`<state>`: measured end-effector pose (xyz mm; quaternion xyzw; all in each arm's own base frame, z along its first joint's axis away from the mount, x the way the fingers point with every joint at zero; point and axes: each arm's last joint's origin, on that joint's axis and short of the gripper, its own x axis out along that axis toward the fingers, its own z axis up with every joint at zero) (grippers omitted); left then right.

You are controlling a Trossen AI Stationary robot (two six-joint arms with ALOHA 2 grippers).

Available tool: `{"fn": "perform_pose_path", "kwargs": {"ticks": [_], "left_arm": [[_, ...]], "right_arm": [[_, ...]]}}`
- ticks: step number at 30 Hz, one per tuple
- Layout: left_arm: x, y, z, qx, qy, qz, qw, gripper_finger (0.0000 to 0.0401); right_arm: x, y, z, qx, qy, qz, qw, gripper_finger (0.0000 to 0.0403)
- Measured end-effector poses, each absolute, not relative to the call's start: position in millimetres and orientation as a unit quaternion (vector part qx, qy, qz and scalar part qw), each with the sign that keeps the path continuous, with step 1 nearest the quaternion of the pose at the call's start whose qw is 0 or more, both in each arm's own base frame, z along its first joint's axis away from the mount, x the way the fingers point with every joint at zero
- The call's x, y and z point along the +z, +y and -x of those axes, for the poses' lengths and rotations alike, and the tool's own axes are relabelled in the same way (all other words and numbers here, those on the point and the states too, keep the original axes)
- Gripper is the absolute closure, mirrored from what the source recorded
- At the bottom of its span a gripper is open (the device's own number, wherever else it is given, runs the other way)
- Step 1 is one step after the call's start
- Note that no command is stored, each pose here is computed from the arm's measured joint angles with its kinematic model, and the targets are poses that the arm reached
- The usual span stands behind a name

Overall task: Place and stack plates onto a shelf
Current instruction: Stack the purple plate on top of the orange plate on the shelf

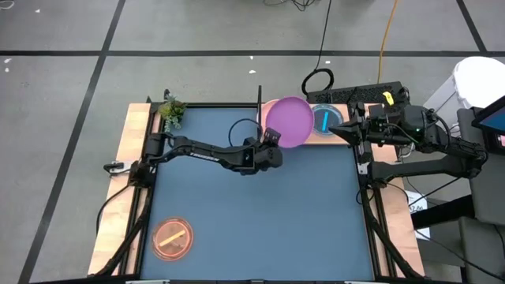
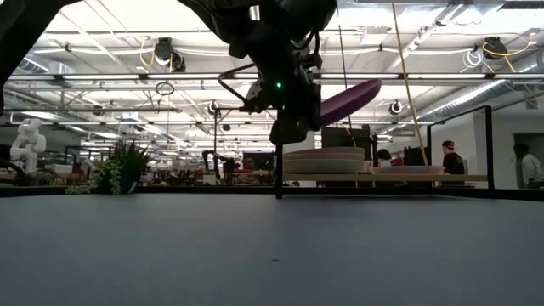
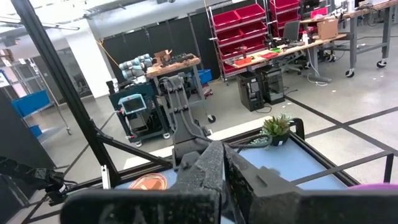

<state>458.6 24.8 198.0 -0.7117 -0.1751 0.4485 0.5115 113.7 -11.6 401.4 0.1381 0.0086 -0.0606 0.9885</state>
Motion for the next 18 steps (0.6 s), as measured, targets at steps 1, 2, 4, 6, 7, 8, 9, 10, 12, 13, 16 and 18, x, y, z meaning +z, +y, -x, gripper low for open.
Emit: {"fn": "perform_pose_path", "kwargs": {"ticks": [1, 2, 4, 6, 7, 8, 9, 10, 12, 13, 16, 18], "left_arm": [[198, 28, -458, 0.449, -0.18, 0.714, 0.506, 0.0384], [198, 30, -458, 0.45, -0.183, 0.715, 0.503, 0.038], [198, 36, -458, 0.452, -0.184, 0.714, 0.501, 0.0377], [198, 42, -458, 0.453, -0.181, 0.716, 0.5, 0.0375], [198, 44, -458, 0.453, -0.18, 0.716, 0.499, 0.0374], [198, 46, -458, 0.454, -0.18, 0.716, 0.498, 0.0374], [198, 47, -457, 0.455, -0.18, 0.717, 0.497, 0.0373], [198, 49, -457, 0.456, -0.181, 0.717, 0.496, 0.0372], [198, 53, -457, 0.457, -0.182, 0.717, 0.494, 0.0372], [198, 55, -457, 0.457, -0.179, 0.719, 0.492, 0.0371], [198, 62, -456, 0.458, -0.171, 0.722, 0.49, 0.037], [197, 65, -456, 0.46, -0.17, 0.721, 0.489, 0.037]], "right_arm": [[401, -12, -114, -0.06, 0.009, -0.138, 0.989, 0.0403], [401, -12, -114, -0.061, 0.009, -0.138, 0.989, 0.0403], [401, -12, -114, -0.061, 0.01, -0.138, 0.989, 0.0403], [401, -12, -114, -0.061, 0.009, -0.139, 0.988, 0.0403], [401, -12, -114, -0.061, 0.009, -0.142, 0.988, 0.0403], [401, -12, -114, -0.061, 0.009, -0.145, 0.988, 0.0403], [401, -12, -114, -0.061, 0.009, -0.148, 0.987, 0.0403], [401, -12, -114, -0.061, 0.009, -0.15, 0.987, 0.0403], [401, -12, -114, -0.061, 0.009, -0.151, 0.987, 0.0403], [401, -12, -114, -0.061, 0.009, -0.151, 0.987, 0.0403], [401, -12, -114, -0.061, 0.008, -0.151, 0.987, 0.0403], [401, -12, -114, -0.061, 0.009, -0.151, 0.987, 0.0403]]}}
